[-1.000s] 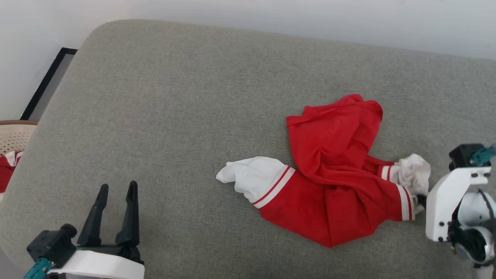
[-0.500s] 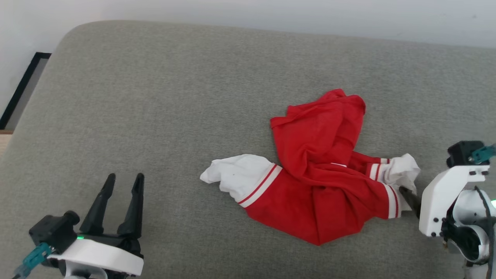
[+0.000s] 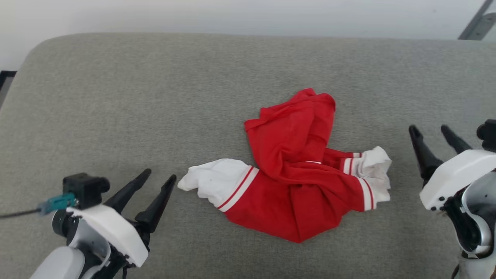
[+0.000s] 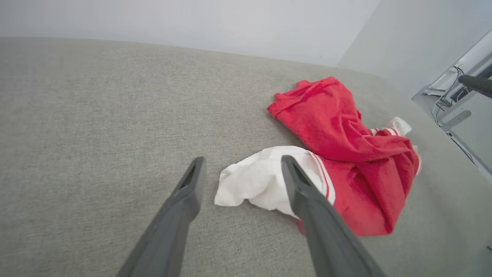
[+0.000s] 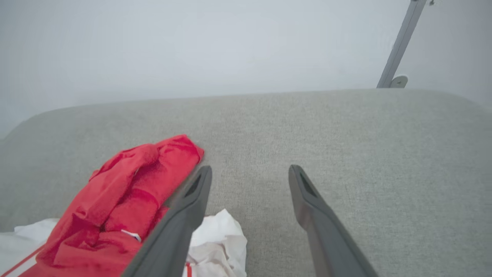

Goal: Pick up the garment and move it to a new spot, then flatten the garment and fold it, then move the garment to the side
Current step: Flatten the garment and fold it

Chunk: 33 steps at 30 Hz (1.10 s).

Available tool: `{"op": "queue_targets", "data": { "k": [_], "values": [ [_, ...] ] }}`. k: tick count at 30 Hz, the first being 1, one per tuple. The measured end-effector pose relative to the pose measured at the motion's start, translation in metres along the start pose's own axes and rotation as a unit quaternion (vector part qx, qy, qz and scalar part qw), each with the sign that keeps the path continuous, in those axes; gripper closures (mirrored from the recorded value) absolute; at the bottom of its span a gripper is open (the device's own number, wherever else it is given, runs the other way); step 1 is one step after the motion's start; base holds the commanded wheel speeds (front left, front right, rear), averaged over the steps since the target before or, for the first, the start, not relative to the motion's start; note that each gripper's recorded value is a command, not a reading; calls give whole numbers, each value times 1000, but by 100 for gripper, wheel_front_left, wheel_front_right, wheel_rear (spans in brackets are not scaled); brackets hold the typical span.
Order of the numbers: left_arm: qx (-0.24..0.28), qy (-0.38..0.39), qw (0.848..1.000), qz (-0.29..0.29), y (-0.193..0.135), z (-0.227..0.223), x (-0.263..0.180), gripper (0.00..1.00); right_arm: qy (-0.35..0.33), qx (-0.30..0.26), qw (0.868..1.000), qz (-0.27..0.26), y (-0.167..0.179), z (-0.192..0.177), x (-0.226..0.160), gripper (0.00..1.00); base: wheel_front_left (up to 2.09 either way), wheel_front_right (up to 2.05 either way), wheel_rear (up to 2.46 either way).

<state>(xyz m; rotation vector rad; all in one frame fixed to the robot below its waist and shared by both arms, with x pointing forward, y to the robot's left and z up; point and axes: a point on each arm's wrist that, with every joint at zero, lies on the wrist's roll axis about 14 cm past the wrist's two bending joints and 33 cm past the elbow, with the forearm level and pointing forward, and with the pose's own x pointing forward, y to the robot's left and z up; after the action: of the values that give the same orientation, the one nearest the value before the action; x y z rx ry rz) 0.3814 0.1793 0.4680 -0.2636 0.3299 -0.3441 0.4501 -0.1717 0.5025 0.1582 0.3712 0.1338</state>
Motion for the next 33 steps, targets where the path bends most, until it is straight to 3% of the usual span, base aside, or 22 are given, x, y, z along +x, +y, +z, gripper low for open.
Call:
{"op": "queue_targets", "data": {
  "k": [6,13,28,29,30,33],
  "values": [
    [11,86,996,-30,-12,-17,15,0,-121,-19,992,-17,-6,35,-14,0,0,0,0],
    [19,178,983,-26,-15,-37,30,0,-210,-33,976,-38,-15,54,-30,0,0,0,0],
    [63,346,936,7,1,-87,64,0,-191,-4,980,-60,-36,19,-23,0,0,0,0],
    [66,353,933,8,2,-88,66,40,-191,-5,980,-61,-37,19,-22,0,0,0,0],
    [67,355,932,8,3,-88,68,100,-192,-5,979,-62,-37,20,-21,0,0,0,0],
    [69,359,931,11,6,-88,70,100,-193,-2,979,-62,-38,19,-20,0,0,0,0]
  ]
}}
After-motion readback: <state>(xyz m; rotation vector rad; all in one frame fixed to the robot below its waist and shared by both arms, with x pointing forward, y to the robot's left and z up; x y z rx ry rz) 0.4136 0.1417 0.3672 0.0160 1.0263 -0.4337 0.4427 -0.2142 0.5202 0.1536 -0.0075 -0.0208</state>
